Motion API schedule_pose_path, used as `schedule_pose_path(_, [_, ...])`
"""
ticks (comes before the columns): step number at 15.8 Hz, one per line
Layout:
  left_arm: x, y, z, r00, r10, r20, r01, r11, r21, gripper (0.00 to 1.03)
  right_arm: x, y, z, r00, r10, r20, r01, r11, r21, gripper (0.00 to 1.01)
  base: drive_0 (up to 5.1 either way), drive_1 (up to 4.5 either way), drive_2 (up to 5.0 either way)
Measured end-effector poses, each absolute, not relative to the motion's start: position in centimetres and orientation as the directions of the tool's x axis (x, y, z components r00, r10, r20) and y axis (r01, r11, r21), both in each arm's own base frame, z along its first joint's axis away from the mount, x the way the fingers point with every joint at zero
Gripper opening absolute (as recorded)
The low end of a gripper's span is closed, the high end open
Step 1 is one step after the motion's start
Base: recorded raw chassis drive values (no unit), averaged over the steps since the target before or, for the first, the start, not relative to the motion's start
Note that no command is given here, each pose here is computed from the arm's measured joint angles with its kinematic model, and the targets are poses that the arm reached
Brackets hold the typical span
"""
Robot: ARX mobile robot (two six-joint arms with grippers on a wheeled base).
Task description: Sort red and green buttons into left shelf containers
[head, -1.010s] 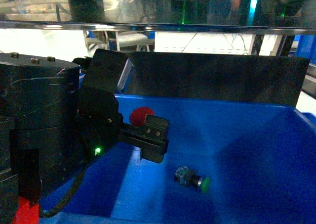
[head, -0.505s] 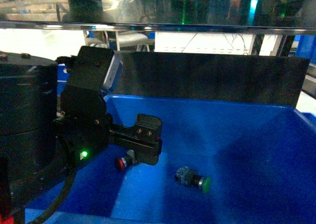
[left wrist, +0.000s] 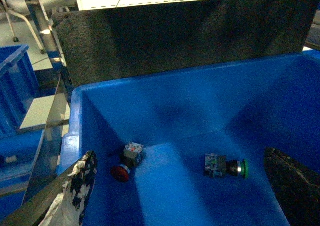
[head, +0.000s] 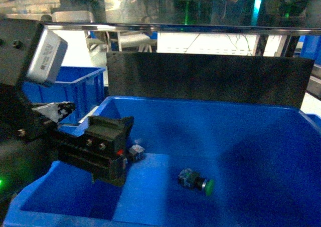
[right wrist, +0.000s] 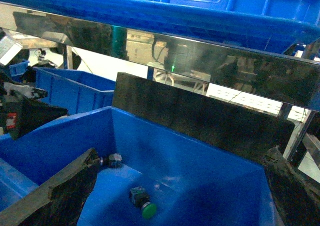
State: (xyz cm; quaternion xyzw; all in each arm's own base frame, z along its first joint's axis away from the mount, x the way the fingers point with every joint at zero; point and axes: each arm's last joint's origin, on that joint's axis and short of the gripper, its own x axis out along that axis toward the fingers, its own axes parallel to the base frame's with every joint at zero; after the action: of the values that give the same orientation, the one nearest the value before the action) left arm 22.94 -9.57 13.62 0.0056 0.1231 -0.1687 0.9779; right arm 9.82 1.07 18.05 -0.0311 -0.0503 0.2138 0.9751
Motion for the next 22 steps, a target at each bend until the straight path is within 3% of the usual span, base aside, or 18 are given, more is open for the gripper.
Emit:
schedule_pose_path(8, [16.7,-5.4,15.1,0.934,-0.28,-0.222,0.281,0.959,-0.027,0.98,9.8,1.1,18.1,0.904,0.42,0.085,-0.414,0.907,-0.082,0.98,0.0,0.0,0.0])
schedule_pose_path(9, [15.5,-4.7,15.8,0.947,-0.252,-0.197,0.254,0.967,-0.018,0.98,9.8,1.1,18.1,0.904,0.42,0.085,-0.414,0.907,-0.082,0.98,0.0,0.0,0.0])
schedule_pose_path(11, [13.5,-2.5,17.6,0.988,-0.136,-0.068,0.134,0.991,-0.032,0.98,9.8,1.1,18.1,0.904,0.42,0.085,-0.414,0.907,-0.082,0.98,0.0,0.0,0.0])
schedule_pose_path(12, [13.2,-2.1,18.4,0.995,-0.098,-0.004,0.097,0.994,-0.044,0.98,9.8,1.1,18.0,0.908,0.411,0.077,-0.406,0.911,-0.077,0.98,0.0,0.0,0.0])
schedule_pose_path(13, [13.3,-2.2,18.4,0.995,-0.104,-0.012,0.103,0.994,-0.043,0.98,9.8,0.9,17.9,0.957,0.289,0.011,-0.289,0.957,-0.033,0.88,0.0,0.0,0.0])
schedule_pose_path(14, [13.3,-2.3,18.2,0.998,-0.066,-0.002,0.065,0.997,-0.032,0.91,9.8,0.5,17.8,0.987,0.159,-0.012,-0.159,0.987,-0.023,0.78,0.0,0.0,0.0])
schedule_pose_path(15, [13.1,-2.0,17.8,1.0,-0.022,-0.019,0.021,1.0,-0.018,0.8,9.8,0.2,17.7,0.998,0.054,-0.018,-0.054,0.998,-0.02,0.69,0.0,0.0,0.0])
schedule_pose_path(16, [12.9,-1.7,17.5,1.0,-0.004,-0.022,0.003,1.0,-0.015,0.71,9.8,0.0,17.8,1.0,0.003,-0.009,-0.003,1.0,-0.017,0.59,0.0,0.0,0.0])
schedule_pose_path(19, [12.1,-0.6,17.1,1.0,-0.017,0.013,0.017,1.0,-0.016,0.29,9.7,0.0,17.2,1.0,0.005,0.01,-0.005,1.0,-0.017,0.17,0.0,0.0,0.0])
schedule_pose_path(20, [12.0,0.1,17.0,1.0,0.018,0.006,-0.017,1.0,-0.015,0.18,9.7,0.0,16.6,1.0,0.005,-0.008,-0.005,1.0,-0.017,0.06,0.0,0.0,0.0])
schedule_pose_path(21, [11.8,0.1,17.0,1.0,0.015,0.006,-0.015,1.0,-0.015,0.06,9.7,0.0,16.6,1.0,0.003,-0.001,-0.003,1.0,-0.015,0.02,0.0,0.0,0.0])
schedule_pose_path(22, [11.6,0.0,17.2,1.0,-0.003,0.026,0.004,1.0,-0.015,0.02,9.7,0.0,16.7,1.0,0.003,0.006,-0.003,1.0,-0.015,0.02,0.0,0.0,0.0])
